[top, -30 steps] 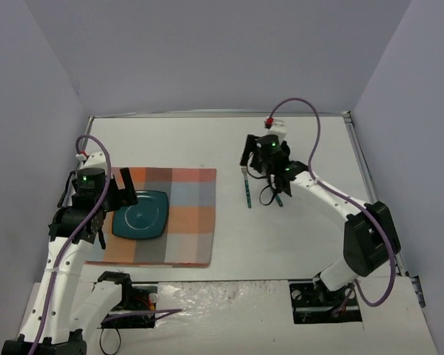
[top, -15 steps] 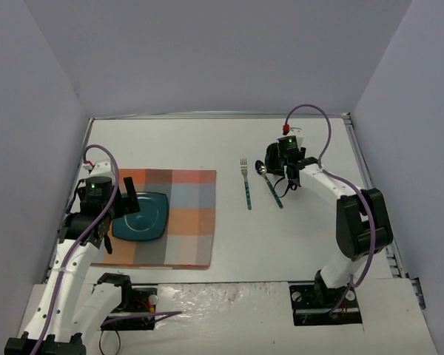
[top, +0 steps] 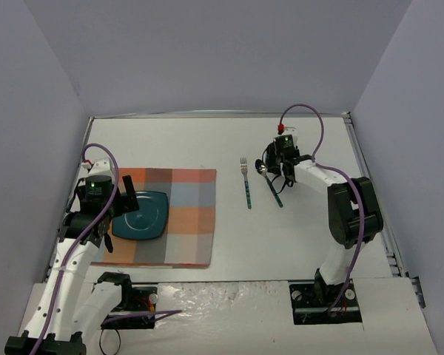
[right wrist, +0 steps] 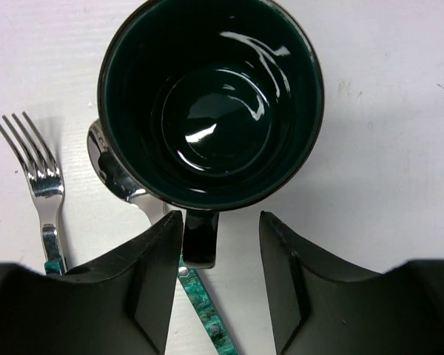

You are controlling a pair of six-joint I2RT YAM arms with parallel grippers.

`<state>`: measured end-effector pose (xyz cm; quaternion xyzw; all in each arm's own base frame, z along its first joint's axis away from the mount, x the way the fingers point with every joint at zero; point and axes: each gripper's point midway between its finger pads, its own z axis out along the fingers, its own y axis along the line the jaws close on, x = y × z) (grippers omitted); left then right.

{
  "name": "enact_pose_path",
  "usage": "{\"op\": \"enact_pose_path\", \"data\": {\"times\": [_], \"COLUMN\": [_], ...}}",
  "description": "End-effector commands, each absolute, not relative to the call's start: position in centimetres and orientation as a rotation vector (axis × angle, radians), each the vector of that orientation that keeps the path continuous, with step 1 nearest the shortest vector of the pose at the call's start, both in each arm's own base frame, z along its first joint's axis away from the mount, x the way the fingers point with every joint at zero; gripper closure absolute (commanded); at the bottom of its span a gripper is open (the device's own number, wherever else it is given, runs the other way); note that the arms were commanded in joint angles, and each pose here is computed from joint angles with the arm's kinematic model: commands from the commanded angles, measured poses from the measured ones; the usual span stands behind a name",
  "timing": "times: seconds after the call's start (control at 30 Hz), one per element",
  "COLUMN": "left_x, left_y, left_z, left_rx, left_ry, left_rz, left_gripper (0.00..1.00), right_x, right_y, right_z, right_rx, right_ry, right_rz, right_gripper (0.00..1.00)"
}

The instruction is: Set the dinner table for one person

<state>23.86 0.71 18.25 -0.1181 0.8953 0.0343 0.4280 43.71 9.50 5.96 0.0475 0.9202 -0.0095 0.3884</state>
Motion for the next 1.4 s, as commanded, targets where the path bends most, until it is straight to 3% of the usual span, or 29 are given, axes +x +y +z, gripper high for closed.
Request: {"op": "enact_pose_path", "data": {"times": [0.0,0.27,0.53,0.87,1.13,1.37], "left_x": [25.1,25.1,25.2,25.2,25.2,25.1], "left_y": [0.8,0.7,0.6,0.6,0.7,0.8], "left_z": [20.0,19.8,19.9,19.9,19.9,19.8], "left_rx": [-0.289,-0.286,-0.283,-0.282,-0.287,-0.286], "left_ry": [2.162,2.167,2.165,2.163,2.163,2.166], "left_rz": [0.088,0.084,0.079,0.077,0.085,0.091], "left_gripper": [0.03,0.03,0.03,0.03,0.03,0.03], "right_x": [46.5,46.5,46.3,43.6,40.4,39.5], "right_y": [9.1,8.0,8.3,17.0,28.9,35.5], "right_z": [8.4,9.4,14.1,22.6,23.3,21.2], "right_rx": [0.131,0.117,-0.008,-0.330,-0.601,-0.711], "right_ry": [2.230,2.191,2.077,1.849,1.779,1.774], "right_rz": [-0.006,-0.021,-0.015,0.144,0.385,0.451], "right_gripper": [0.64,0.98,1.00,1.00,1.00,1.00]}}
